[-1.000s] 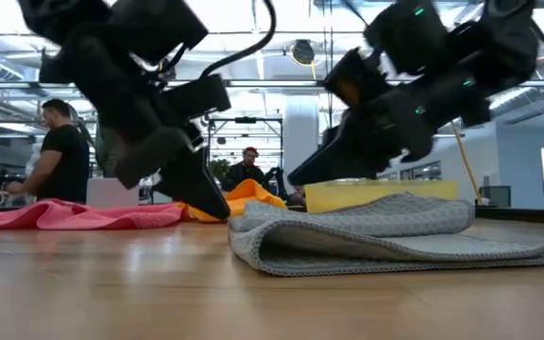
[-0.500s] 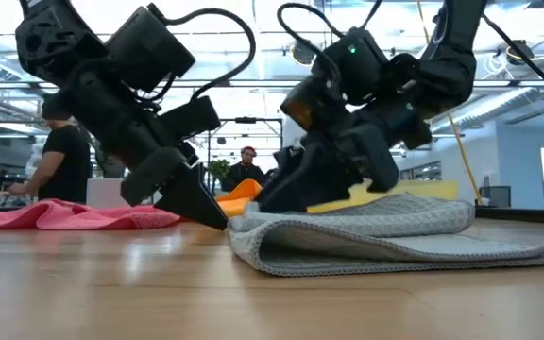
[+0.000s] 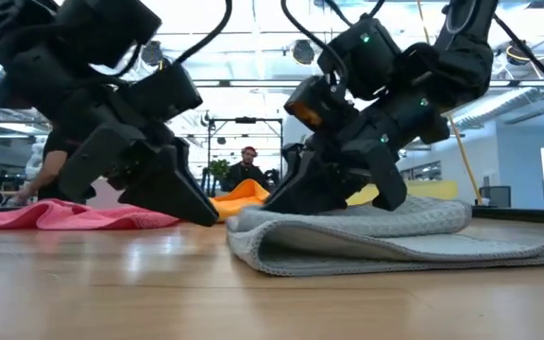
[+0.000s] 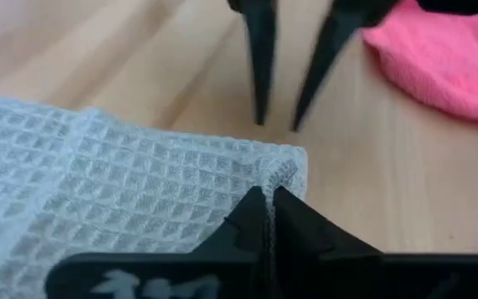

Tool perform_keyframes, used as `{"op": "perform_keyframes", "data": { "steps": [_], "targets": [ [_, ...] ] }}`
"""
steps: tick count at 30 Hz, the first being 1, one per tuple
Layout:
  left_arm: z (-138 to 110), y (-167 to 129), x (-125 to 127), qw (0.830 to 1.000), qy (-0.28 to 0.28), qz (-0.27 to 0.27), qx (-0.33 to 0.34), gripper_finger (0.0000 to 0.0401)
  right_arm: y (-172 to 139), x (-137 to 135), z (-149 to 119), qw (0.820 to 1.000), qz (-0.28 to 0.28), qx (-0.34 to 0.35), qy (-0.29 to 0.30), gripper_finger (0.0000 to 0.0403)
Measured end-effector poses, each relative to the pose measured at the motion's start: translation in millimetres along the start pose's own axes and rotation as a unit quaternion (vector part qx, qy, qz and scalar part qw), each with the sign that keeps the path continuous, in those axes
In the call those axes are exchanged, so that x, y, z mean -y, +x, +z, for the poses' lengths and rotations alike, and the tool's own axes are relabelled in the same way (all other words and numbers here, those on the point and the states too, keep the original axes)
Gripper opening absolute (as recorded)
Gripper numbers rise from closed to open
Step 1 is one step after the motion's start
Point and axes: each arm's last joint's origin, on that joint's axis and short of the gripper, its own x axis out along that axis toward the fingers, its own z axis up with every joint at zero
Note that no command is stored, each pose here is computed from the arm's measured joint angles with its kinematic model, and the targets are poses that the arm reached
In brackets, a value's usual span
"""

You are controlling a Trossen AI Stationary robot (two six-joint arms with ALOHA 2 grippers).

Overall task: Fold microfiber towels
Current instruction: Fold the gray kitchen towel

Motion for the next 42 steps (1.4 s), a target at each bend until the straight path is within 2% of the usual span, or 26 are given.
{"op": "perform_keyframes", "data": {
  "steps": [6, 19, 25, 31, 35, 42],
  "targets": [
    [0, -3, 4, 0.999, -0.006, 0.048, 0.017, 0.0076, 1, -10, 7, 0.999, 0.007, 0.029, -0.013, 0.0024],
    [1, -6, 12, 0.999, -0.009, 0.035, 0.026, 0.0076, 1, -13, 5, 1.0, 0.011, 0.013, -0.001, 0.0017],
    [-1, -8, 18, 0.999, -0.007, 0.025, 0.027, 0.0076, 1, -13, 2, 1.0, 0.017, -0.004, 0.004, 0.0058],
    [-10, 4, 23, 1.0, -0.008, 0.014, 0.027, 0.0076, -3, -12, 10, 1.0, 0.011, 0.022, 0.001, 0.0102],
    [-15, 14, 26, 0.999, -0.003, 0.012, 0.045, 0.0076, -3, -12, 10, 1.0, 0.01, 0.017, 0.001, 0.0089],
    [-15, 18, 24, 0.999, -0.006, 0.013, 0.05, 0.0076, -2, -13, 8, 1.0, -0.004, 0.007, -0.013, 0.0022]
  ]
}}
